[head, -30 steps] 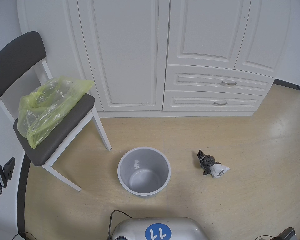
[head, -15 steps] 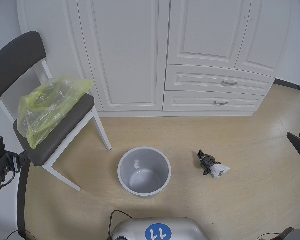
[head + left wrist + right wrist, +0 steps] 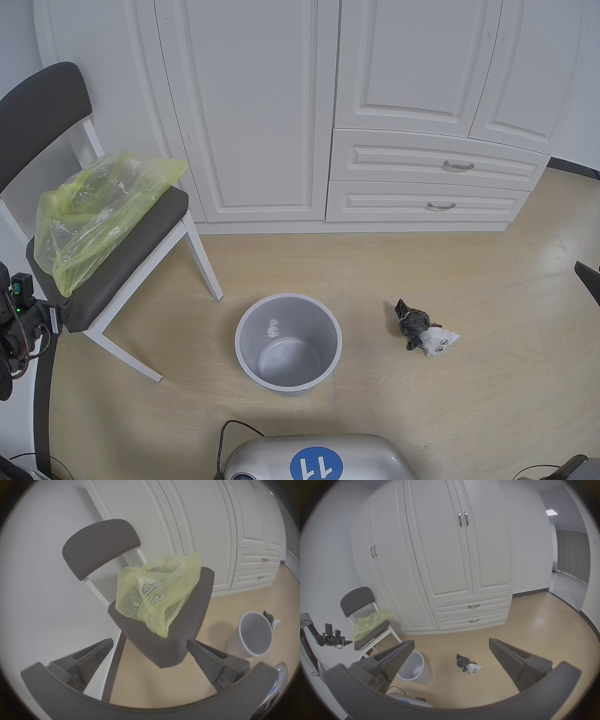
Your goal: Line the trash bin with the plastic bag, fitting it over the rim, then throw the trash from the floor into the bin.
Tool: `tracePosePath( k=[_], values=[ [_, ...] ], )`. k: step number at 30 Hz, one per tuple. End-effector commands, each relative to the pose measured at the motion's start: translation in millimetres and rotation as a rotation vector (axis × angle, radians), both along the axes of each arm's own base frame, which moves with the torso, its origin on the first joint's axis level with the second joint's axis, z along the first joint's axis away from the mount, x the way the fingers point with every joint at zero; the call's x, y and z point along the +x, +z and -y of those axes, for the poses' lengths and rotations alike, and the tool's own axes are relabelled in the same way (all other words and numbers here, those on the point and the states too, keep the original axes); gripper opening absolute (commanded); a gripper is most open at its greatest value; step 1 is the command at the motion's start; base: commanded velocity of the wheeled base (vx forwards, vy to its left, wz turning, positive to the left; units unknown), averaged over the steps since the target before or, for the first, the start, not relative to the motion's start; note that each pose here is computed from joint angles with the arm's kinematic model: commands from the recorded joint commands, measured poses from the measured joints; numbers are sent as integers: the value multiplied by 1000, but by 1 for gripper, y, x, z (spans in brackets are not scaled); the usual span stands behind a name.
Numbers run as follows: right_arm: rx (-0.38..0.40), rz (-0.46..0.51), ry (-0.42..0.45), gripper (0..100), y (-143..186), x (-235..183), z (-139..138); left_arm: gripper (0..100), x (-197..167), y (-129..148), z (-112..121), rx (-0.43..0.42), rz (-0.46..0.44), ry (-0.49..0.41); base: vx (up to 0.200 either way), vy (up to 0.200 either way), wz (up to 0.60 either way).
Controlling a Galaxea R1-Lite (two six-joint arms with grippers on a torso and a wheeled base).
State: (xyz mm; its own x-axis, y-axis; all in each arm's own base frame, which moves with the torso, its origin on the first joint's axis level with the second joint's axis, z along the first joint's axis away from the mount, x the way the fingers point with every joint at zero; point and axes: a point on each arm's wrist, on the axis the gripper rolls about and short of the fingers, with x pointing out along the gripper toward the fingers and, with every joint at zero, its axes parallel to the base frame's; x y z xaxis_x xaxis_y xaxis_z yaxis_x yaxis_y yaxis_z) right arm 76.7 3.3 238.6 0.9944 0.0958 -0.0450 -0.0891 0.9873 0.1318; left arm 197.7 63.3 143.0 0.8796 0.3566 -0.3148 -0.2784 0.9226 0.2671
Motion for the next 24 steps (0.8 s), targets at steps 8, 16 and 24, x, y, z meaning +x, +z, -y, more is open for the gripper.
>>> tracePosePath(
  k=[8,16,24],
  values=[
    [62,29,96,100,0,-10,-6,100,63,-32,-6,-75,83,136,0,0,0],
    [65,21,117,100,-1,-9,-8,100,71,-24,-51,-43,222,266,0,0,0],
    [76,46,118,100,2,-13,-7,100,42,-6,-101,-71,284,181,0,0,0]
  ],
)
